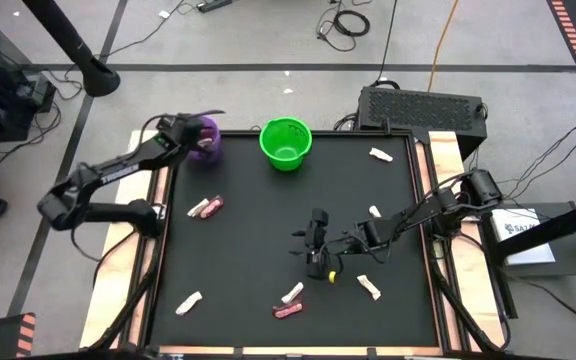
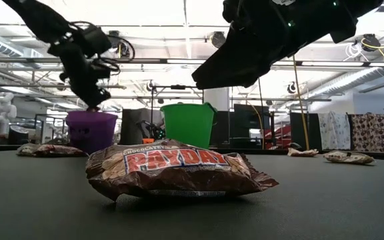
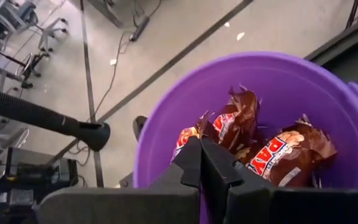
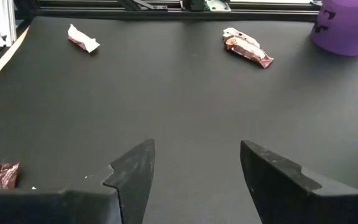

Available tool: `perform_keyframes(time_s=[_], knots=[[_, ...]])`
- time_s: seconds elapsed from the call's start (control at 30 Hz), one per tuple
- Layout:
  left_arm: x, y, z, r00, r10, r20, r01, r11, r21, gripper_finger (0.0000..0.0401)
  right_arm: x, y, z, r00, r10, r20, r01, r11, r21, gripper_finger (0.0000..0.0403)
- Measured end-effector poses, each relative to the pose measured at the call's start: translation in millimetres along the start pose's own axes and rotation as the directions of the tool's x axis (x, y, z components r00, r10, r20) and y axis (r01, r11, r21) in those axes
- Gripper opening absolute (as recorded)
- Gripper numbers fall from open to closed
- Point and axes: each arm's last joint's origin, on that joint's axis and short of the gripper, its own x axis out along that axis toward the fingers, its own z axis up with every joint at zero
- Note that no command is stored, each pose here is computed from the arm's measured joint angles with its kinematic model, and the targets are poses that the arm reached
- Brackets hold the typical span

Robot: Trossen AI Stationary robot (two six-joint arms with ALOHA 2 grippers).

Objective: Sort candy by brand, put in halloween buckets
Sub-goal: Put the brown chocolate bar into the purple bucket

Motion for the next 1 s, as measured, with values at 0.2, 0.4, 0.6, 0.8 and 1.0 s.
perform_keyframes(time_s=[0.2,0.4,0.6,0.8,1.0], knots=[[15.2,-8.8,-0.7,0.999,-0.018,-0.03,0.019,0.999,0.03,0.002,0.0,-0.1,-0.3,1.0,-0.001,-0.003,0.001,1.0,-0.001,0.0228],[13.2,-16.9,2.0,0.992,-0.124,0.006,0.124,0.99,0.066,0.0043,0.0,-0.1,-0.4,1.0,-0.001,-0.003,0.001,1.0,-0.001,0.0228],[7.4,-15.7,4.0,0.992,-0.126,0.033,0.123,0.99,0.065,0.0069,0.0,-0.1,-0.4,1.0,-0.001,-0.003,0.001,1.0,-0.001,0.0228],[-11.2,-6.3,3.0,0.992,-0.11,0.061,0.114,0.992,-0.055,0.0098,0.0,-0.1,-0.4,1.0,-0.001,-0.003,0.001,1.0,-0.001,0.0228],[-47.5,-24.2,-0.3,0.769,-0.624,0.138,0.629,0.778,0.012,0.0102,0.2,-0.9,-0.2,1.0,-0.004,-0.002,0.004,1.0,0.0,0.0228]])
